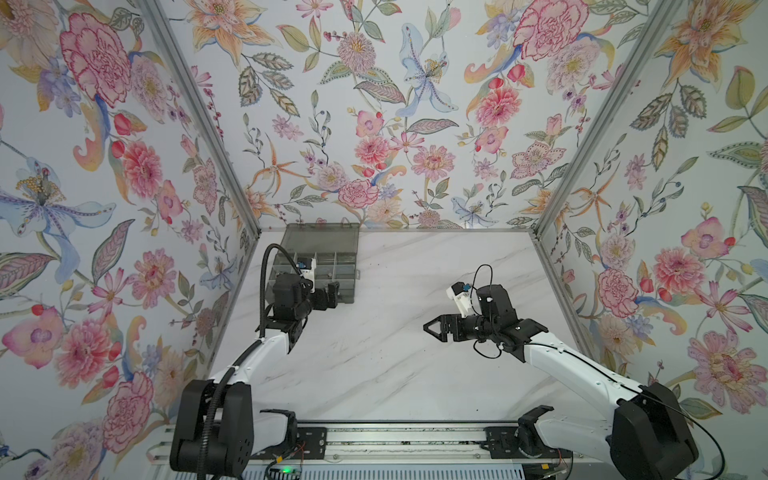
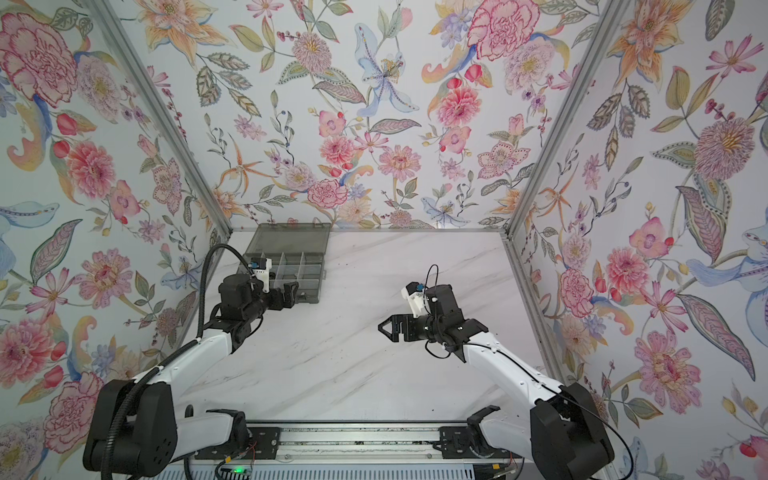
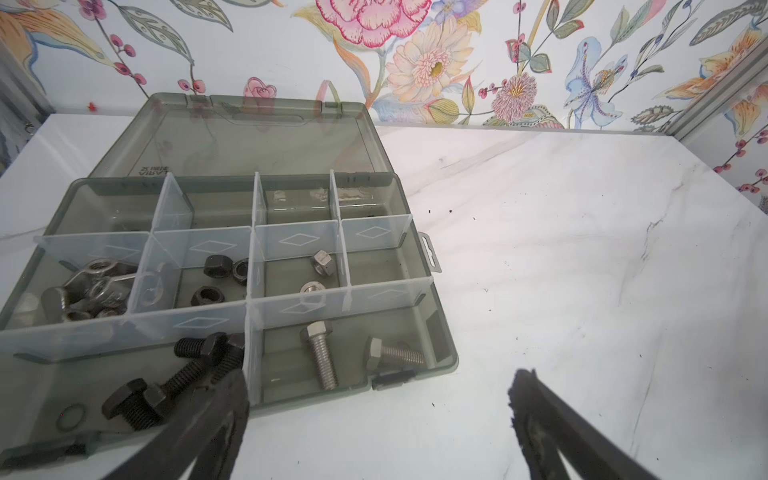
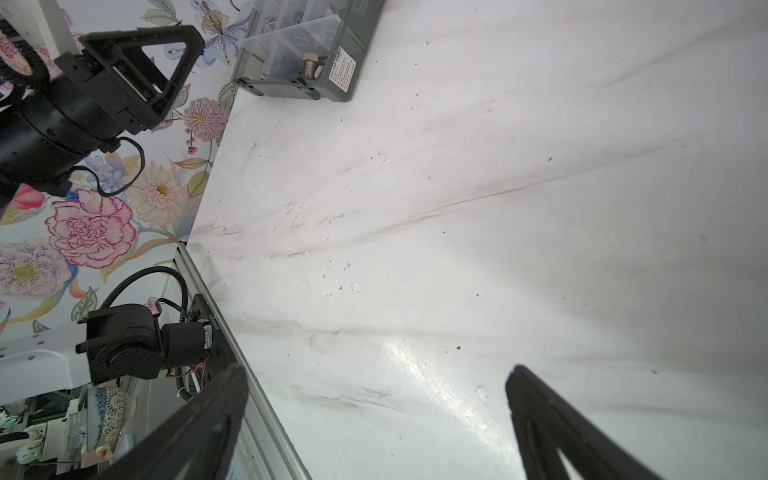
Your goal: Sort the screws and nuts into containers
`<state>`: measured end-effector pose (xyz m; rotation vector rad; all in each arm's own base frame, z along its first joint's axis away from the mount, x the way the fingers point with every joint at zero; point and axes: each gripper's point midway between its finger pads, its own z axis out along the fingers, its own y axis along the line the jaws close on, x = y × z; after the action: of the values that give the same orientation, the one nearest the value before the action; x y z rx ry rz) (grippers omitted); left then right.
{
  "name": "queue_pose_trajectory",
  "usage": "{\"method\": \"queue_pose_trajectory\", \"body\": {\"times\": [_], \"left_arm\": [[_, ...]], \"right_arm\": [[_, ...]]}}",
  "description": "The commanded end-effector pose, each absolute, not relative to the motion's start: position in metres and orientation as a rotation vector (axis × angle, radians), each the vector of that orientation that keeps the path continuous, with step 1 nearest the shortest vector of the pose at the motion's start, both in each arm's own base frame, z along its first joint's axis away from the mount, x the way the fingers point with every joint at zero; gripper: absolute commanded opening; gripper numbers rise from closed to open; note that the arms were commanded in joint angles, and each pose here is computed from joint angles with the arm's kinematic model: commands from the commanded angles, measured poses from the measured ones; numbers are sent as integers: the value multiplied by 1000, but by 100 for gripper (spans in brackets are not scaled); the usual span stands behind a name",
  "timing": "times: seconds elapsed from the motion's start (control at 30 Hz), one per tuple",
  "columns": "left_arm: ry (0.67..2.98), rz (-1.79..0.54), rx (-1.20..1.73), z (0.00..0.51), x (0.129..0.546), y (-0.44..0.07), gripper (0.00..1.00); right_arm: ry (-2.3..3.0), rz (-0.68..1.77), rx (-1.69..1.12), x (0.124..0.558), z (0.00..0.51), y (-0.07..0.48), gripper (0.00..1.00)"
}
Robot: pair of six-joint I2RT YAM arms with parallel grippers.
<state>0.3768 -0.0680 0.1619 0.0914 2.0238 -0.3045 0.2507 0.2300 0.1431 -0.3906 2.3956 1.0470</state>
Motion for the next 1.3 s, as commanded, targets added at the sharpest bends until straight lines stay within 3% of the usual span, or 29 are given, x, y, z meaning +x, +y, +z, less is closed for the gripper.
{"method": "queue_pose_trajectory", "body": {"times": [0.0, 0.33, 0.73, 1.27], "left_arm": [[1952, -278, 3, 173, 364, -54, 99], [1828, -52, -146, 178, 332, -9, 99], [1709, 302, -93, 179, 332, 28, 99], [1616, 297, -74, 163, 354, 36, 100]], "right_arm": [[2336, 972, -463, 254, 149, 223, 99], [2216, 791, -545, 268, 163, 198, 99], [2219, 656, -485, 300, 155, 160, 99], [2026, 309, -396, 358, 147, 107, 99]]}}
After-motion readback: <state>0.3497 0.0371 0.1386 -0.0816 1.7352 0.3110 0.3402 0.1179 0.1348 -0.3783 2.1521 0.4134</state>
